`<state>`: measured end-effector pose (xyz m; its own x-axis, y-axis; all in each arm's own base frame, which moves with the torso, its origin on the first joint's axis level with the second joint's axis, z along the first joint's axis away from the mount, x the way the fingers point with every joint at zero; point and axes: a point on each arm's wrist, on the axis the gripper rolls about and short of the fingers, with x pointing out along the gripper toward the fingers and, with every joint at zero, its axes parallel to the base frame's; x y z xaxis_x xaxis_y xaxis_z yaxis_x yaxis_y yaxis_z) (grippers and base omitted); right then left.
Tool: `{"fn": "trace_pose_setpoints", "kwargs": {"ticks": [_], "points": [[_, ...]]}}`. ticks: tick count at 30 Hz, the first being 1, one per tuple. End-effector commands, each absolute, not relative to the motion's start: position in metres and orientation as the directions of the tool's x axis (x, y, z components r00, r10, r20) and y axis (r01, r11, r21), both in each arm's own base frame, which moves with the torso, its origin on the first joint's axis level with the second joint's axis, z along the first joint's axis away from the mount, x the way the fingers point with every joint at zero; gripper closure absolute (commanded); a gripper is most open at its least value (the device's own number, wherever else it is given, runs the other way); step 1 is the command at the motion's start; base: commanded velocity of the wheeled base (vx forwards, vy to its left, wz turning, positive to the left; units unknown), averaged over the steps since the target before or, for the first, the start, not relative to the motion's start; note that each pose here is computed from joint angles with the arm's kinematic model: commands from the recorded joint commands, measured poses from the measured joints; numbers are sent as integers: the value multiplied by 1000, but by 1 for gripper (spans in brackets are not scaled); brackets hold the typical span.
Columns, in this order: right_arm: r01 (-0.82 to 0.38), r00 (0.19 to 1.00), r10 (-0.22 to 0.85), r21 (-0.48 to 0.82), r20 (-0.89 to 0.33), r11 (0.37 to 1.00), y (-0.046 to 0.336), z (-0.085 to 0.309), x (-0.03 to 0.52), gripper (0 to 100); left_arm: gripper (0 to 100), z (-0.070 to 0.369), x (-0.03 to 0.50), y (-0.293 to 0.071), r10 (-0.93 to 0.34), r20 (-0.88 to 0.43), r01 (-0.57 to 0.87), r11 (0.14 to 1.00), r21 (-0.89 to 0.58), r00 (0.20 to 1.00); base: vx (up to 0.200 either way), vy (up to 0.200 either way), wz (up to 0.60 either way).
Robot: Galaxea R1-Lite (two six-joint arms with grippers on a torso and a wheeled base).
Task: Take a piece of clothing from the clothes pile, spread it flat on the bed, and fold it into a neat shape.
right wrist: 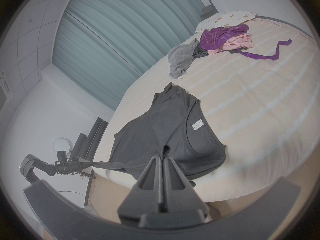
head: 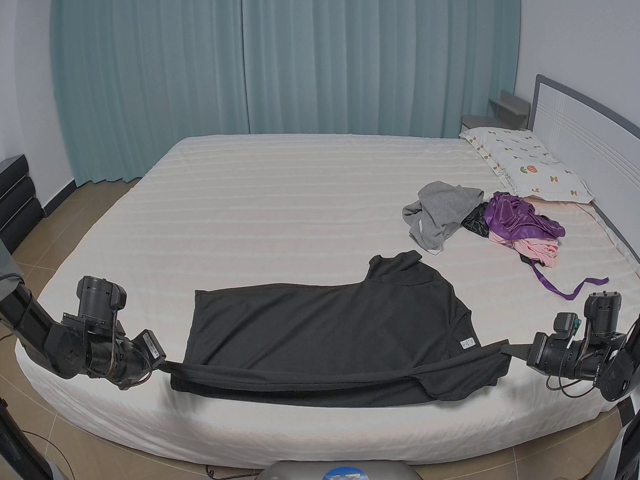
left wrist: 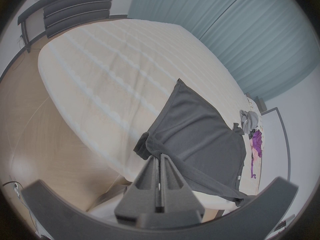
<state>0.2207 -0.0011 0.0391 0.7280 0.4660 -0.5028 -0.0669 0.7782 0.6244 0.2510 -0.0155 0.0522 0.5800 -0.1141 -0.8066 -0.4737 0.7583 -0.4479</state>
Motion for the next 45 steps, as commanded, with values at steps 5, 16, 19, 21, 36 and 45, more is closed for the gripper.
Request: {"fn": "trace_pose_setpoints", "kwargs": {"ticks": [5,16,19,21,36,45], "points": [[-53,718,467,628,-517,777,-1,38,210,100,100,54,238,-16,-156,-807,-459,754,-470,570,0,0,0],[-36,735,445,626,-512,779,-8,37,218,100,100,54,242,-16,-160,-802,-457,750,-478,576,0,0,0],[-41,743,440,622,-504,782,-8,36,229,100,100,55,254,-16,-161,-794,-452,748,-486,587,0,0,0],[-40,740,441,621,-507,783,-8,33,237,100,100,52,263,-17,-159,-795,-455,747,-485,586,0,0,0],[-36,745,430,613,-511,790,-11,7,294,100,100,48,316,-19,-157,-758,-446,727,-522,633,0,0,0],[-22,726,433,610,-535,792,-8,-1,319,100,100,38,325,-20,-150,-783,-467,730,-500,604,0,0,0]]}}
